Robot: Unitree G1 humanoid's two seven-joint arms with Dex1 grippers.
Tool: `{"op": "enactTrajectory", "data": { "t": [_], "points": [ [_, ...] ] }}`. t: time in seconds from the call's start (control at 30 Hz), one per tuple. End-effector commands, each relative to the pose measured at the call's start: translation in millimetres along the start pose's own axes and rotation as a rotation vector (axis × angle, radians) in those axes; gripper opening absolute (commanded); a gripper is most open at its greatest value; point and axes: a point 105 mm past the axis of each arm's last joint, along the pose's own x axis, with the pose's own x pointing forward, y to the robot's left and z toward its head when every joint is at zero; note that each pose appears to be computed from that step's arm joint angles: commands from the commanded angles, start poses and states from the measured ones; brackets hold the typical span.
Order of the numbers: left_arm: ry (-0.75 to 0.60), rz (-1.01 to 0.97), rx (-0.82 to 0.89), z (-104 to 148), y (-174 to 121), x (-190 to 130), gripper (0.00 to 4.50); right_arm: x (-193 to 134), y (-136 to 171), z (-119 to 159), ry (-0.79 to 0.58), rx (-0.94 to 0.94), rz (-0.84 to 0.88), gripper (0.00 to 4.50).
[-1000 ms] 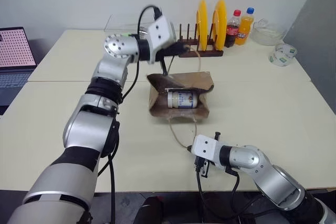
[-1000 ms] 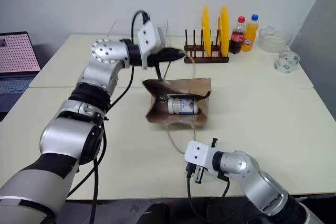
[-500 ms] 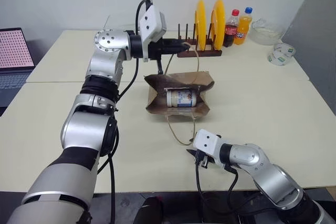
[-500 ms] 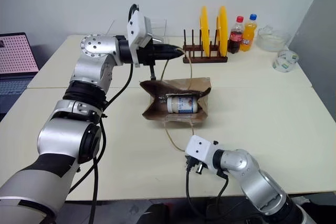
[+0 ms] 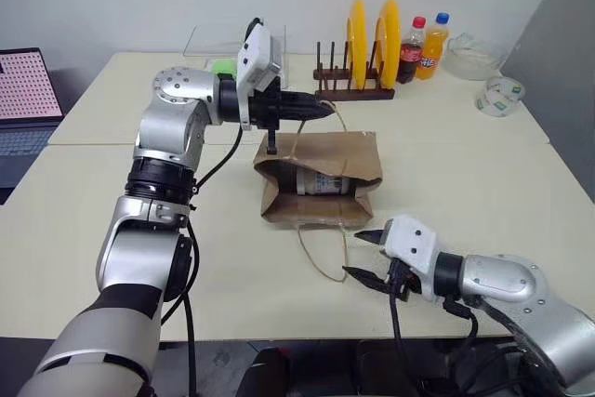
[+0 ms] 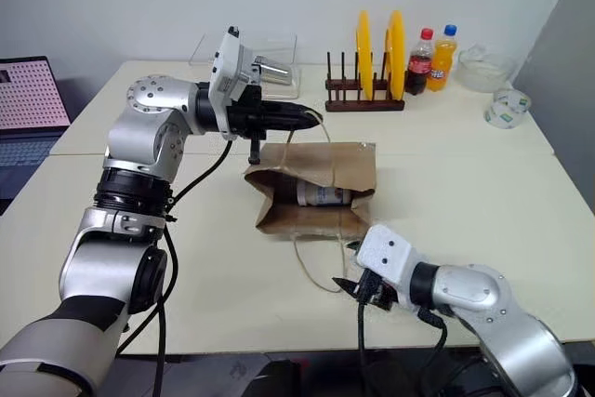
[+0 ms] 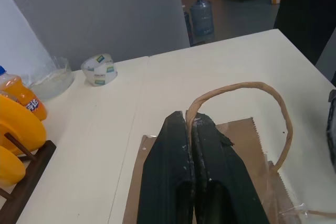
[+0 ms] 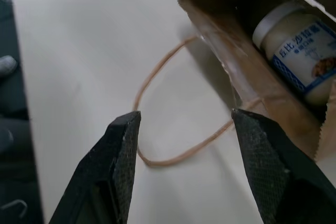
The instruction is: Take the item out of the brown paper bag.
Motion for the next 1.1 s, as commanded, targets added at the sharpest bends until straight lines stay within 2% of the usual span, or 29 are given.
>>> {"op": "enactTrajectory", "data": {
  "t": [0.03, 0.17, 0.27, 0.4, 0.5, 0.57, 0.63, 0.77, 0.9, 1.0, 1.1],
  "points": [
    [-0.065, 0.036, 0.046, 25.6, 8.4, -2.5, 0.00, 8.1, -16.9, 27.4, -0.107, 0.006, -0.064, 2.89],
    [-0.082, 0.058, 0.053, 32.4, 15.1, -2.8, 0.00, 37.6, -36.3, 41.7, -0.133, 0.039, -0.124, 2.89],
    [-0.088, 0.069, 0.065, 36.4, 19.3, -3.8, 0.00, 57.4, -52.4, 36.4, -0.082, 0.023, -0.194, 2.89],
    [-0.092, 0.079, 0.081, 39.8, 23.0, -5.4, 0.00, 66.9, -71.2, 31.1, -0.038, -0.036, -0.280, 2.89],
    [-0.091, 0.079, 0.090, 39.9, 23.6, -5.5, 0.00, 70.3, -82.9, 33.6, -0.027, -0.072, -0.329, 3.47],
    [-0.092, 0.079, 0.092, 39.9, 23.7, -5.4, 0.00, 71.7, -87.8, 35.4, -0.022, -0.090, -0.344, 4.10],
    [-0.093, 0.078, 0.095, 39.9, 23.6, -5.2, 0.00, 73.4, -91.2, 35.6, -0.004, -0.118, -0.344, 4.10],
    [-0.101, 0.081, 0.101, 42.4, 24.5, -5.1, 0.00, 82.5, -91.1, 30.1, 0.083, -0.247, -0.289, 4.10],
    [-0.121, 0.098, 0.104, 48.6, 28.4, -5.7, 0.00, 88.5, -97.9, 16.5, 0.222, -0.464, -0.284, 4.10],
    [-0.133, 0.125, 0.095, 52.7, 34.0, -8.3, 0.00, 91.2, -100.8, 17.9, 0.256, -0.619, -0.288, 4.10],
    [-0.136, 0.138, 0.093, 54.8, 37.1, -10.0, 0.00, 94.9, -100.4, 18.3, 0.267, -0.692, -0.284, 4.10]
  ]
}}
